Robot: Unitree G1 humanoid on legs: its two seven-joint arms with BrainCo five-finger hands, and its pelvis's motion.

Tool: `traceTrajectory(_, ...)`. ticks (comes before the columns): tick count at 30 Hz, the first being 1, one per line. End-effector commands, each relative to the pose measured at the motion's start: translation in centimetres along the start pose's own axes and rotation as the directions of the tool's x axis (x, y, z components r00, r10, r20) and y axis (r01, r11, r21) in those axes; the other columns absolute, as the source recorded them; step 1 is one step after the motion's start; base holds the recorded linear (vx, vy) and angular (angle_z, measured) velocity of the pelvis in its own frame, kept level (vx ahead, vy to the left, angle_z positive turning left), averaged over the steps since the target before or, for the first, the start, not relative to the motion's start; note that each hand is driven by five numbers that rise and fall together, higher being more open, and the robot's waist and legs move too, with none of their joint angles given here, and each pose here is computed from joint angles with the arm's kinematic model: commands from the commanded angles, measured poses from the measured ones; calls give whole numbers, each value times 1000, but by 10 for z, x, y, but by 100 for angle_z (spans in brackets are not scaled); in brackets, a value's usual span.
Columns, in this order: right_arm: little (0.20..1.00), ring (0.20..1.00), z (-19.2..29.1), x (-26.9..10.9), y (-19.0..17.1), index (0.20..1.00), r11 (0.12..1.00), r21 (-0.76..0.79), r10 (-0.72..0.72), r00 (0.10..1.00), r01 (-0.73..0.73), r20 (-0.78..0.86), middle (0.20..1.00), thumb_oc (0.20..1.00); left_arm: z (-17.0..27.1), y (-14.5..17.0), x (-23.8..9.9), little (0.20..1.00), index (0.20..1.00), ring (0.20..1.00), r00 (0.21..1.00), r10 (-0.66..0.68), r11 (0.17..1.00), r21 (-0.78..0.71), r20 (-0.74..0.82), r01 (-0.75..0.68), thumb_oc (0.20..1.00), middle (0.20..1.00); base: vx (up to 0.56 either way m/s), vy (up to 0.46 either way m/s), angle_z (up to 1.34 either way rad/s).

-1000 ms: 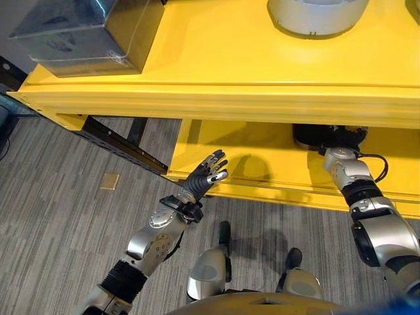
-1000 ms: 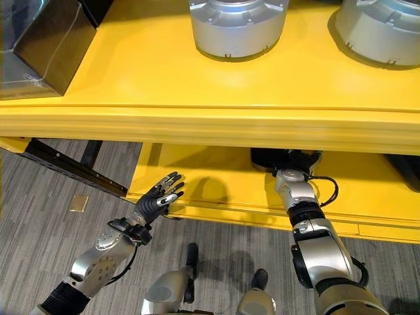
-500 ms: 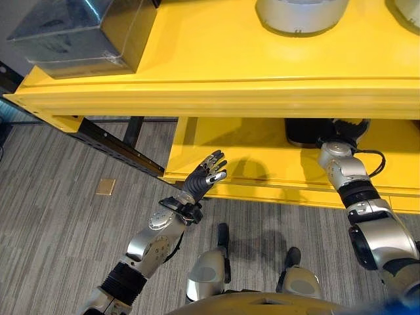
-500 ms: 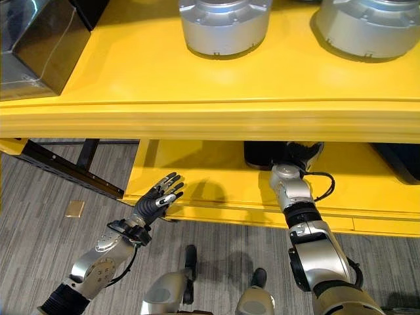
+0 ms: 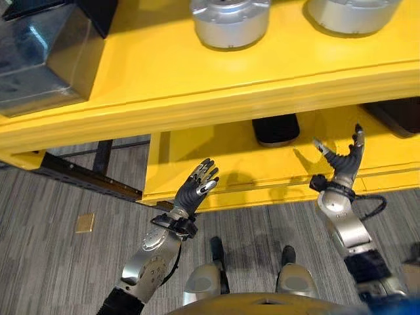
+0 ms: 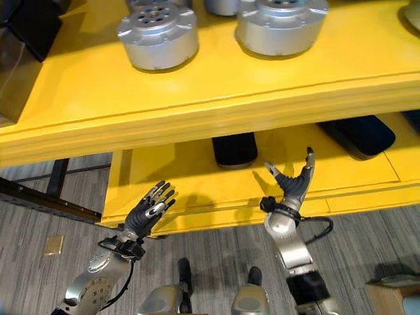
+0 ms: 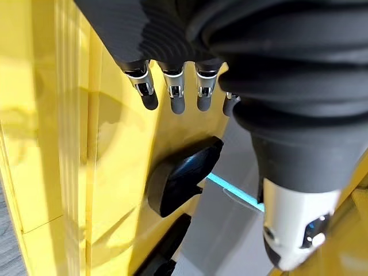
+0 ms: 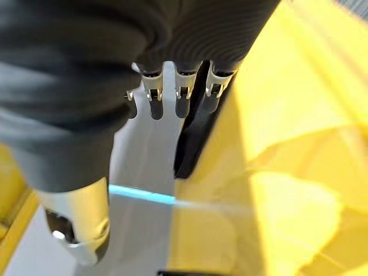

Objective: Move parts from the plastic box to the shelf.

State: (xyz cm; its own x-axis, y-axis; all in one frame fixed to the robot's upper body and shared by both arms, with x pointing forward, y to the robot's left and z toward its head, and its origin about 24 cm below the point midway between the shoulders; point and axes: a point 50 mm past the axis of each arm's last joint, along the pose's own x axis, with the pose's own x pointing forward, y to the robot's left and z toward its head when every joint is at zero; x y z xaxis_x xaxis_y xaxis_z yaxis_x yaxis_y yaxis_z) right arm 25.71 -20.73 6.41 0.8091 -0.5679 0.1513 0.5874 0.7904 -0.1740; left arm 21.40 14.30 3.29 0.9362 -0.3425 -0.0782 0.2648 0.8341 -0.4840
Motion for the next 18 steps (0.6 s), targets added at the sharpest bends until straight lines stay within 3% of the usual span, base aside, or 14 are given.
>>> traceTrajectory(1,1000,1000,29,6,2,1000,995,39,80,983,-87,168,1000,1000,31,-4,-1,1000,1000,1000,987,-62,997,57,148,54,1000,1000,-68,-58,-10)
traceTrajectory(11,1000,1000,22,-2,-32,1000,996,-36,84,977,-78,196,1000,1000,44,4,-9,1000,1000,1000,982,-68,994,92,174,52,1000,1000,-75,-139,-7)
traceTrajectory(16,1000,1000,23,4,-35,1000,995,-43,96,977,-90,191,1000,1000,37,-15,-7,1000,1000,1000,945,-301,954,48,128,298,1000,1000,-88,-236,6)
traceTrajectory(18,1000,1000,19,5,-36,1000,991,-47,130,978,-124,164,1000,1000,37,-14,-9,1000,1000,1000,942,-302,953,30,143,301,1000,1000,-43,-224,-5)
